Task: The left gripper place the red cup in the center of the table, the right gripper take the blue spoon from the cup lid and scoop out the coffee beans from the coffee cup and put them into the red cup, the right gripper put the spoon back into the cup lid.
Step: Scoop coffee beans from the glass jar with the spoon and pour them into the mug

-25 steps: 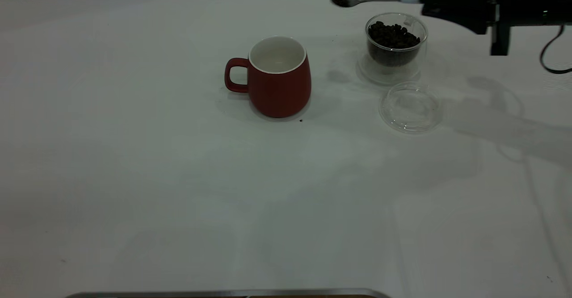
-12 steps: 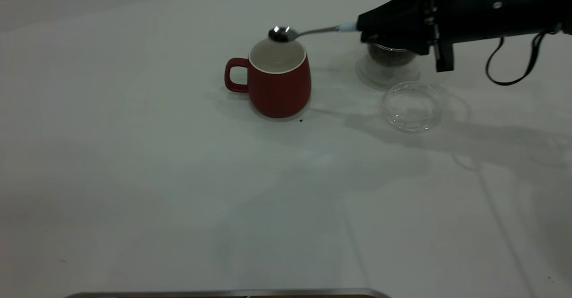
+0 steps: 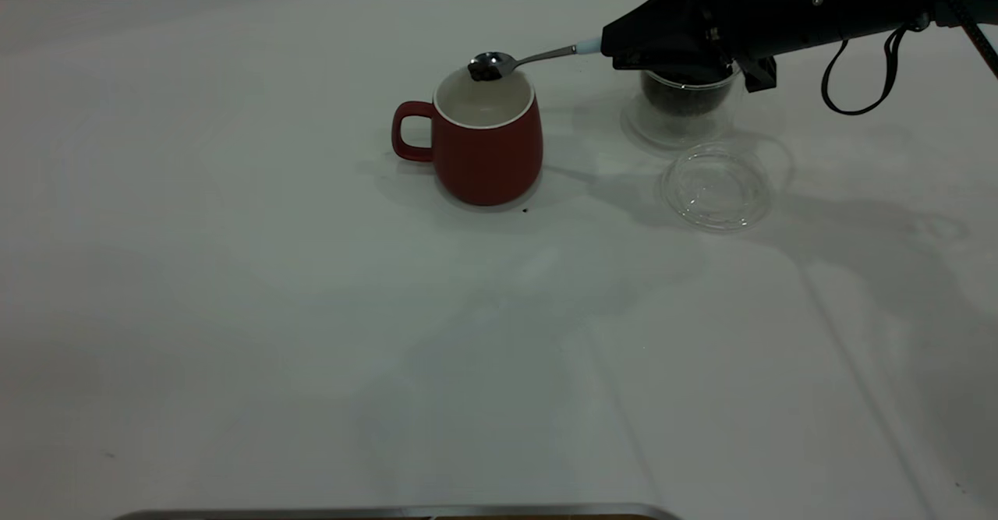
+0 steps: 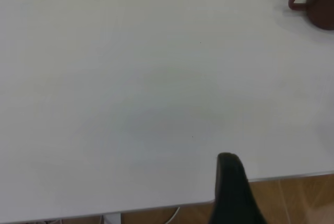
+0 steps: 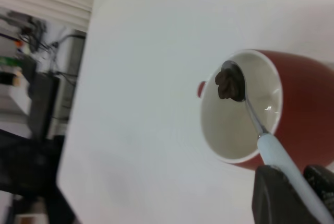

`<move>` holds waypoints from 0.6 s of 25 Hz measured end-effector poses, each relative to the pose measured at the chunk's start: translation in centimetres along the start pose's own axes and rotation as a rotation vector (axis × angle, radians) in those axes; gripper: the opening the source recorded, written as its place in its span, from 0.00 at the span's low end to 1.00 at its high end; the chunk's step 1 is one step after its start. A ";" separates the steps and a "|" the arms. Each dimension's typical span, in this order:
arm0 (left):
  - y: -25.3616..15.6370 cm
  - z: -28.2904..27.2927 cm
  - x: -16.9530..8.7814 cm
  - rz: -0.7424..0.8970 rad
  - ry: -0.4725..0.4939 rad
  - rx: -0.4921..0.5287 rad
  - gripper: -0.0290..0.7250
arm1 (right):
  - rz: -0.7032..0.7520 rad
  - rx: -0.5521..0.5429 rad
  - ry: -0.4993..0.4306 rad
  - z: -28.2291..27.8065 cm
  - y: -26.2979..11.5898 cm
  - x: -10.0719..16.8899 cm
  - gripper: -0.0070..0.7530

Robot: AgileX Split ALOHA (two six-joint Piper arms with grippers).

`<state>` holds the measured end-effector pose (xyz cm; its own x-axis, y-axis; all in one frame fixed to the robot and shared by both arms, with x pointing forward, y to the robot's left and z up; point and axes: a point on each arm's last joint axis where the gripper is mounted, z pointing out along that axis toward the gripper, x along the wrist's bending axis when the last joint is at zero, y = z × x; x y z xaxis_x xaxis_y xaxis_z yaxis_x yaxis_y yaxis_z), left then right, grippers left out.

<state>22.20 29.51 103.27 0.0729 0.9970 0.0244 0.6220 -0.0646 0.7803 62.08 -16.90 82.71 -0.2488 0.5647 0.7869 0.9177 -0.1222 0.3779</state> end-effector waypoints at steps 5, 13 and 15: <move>0.0 0.0 0.0 0.000 0.000 0.000 0.75 | -0.203 0.000 -0.013 0.0 0.0 -0.1 0.15; 0.0 0.0 0.0 0.000 0.000 0.000 0.75 | -0.517 0.002 -0.014 0.0 0.0 -0.1 0.15; 0.0 0.0 0.0 0.000 0.000 0.000 0.75 | -0.549 0.002 -0.014 0.0 0.0 -0.1 0.15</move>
<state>22.20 29.51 103.27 0.0729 0.9970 0.0244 0.6220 -0.0646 0.7803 62.13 -16.98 82.61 -0.6869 0.5559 0.4681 0.6551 0.1950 0.7299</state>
